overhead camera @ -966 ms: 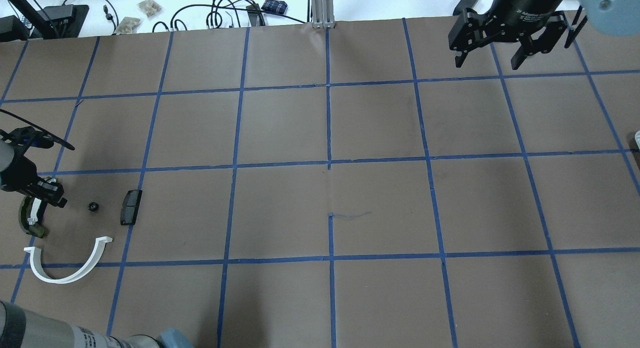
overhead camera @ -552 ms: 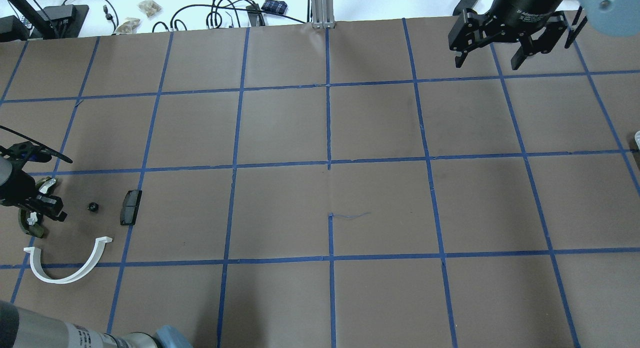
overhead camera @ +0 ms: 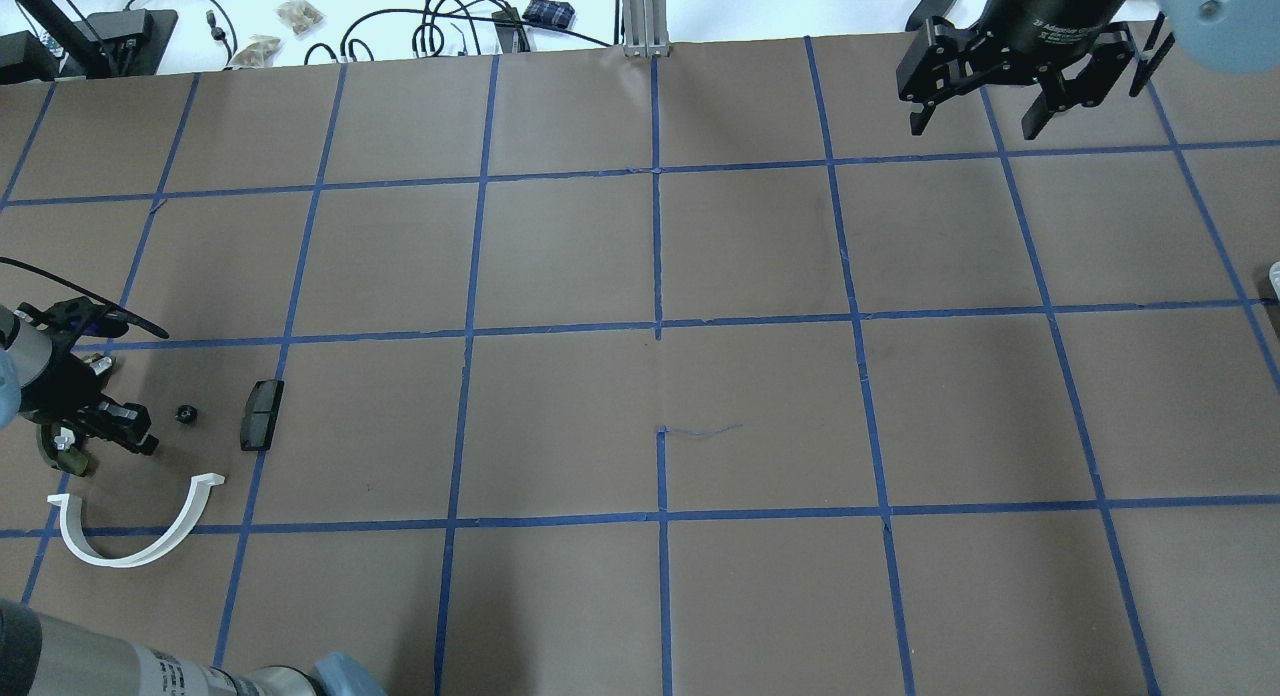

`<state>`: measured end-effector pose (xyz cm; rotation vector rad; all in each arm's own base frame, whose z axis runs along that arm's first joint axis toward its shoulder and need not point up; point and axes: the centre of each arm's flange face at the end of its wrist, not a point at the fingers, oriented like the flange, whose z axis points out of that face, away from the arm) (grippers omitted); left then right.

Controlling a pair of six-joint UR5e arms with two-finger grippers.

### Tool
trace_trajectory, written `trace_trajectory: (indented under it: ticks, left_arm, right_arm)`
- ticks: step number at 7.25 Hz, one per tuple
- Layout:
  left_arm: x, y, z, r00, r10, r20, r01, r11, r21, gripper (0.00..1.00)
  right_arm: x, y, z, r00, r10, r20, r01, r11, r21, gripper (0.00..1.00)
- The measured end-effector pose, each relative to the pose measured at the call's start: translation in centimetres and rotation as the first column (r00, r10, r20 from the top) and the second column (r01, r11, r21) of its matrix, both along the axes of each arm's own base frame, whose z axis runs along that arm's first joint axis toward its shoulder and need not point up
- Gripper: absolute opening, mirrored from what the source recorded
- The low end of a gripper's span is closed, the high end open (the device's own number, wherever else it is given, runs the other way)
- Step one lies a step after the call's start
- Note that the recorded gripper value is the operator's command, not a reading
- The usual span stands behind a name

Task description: Place bearing gear from tray to pile

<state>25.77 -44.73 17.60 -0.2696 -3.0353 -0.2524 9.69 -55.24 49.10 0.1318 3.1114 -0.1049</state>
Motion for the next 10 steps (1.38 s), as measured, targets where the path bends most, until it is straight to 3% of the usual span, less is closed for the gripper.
trace_trajectory:
  ticks: [1,4,6,8,10]
  left_arm:
    - [-0.5,-0.4,0.1,1.000,-0.002,-0.007,0.002,1.000,-0.011,1.00]
    - [-1.4,-1.5,1.8,1.000,-0.011,-0.026,0.009,0.996,-0.085,1.00]
    - [-3.6,-3.5,5.3,0.998,-0.063,0.020,0.066,0.989,-0.134,1.00]
    - [-11.6,-7.6,11.3,0.991,-0.106,0.082,0.121,0.973,-0.197,1.00]
    - [-22.8,-10.1,17.3,0.987,-0.086,0.137,0.120,0.957,-0.265,1.00]
  right_arm:
    - [0.0,0.0,0.0,1.000,0.000,0.000,0.000,1.000,0.000,1.00]
    - [0.0,0.0,0.0,1.000,0.000,0.000,0.000,1.000,0.000,1.00]
    - [0.0,0.0,0.0,1.000,0.000,0.000,0.000,1.000,0.000,1.00]
    - [0.0,0.0,0.0,1.000,0.000,0.000,0.000,1.000,0.000,1.00]
    - [0.0,0.0,0.0,1.000,0.001,0.000,-0.001,1.000,0.000,1.00]
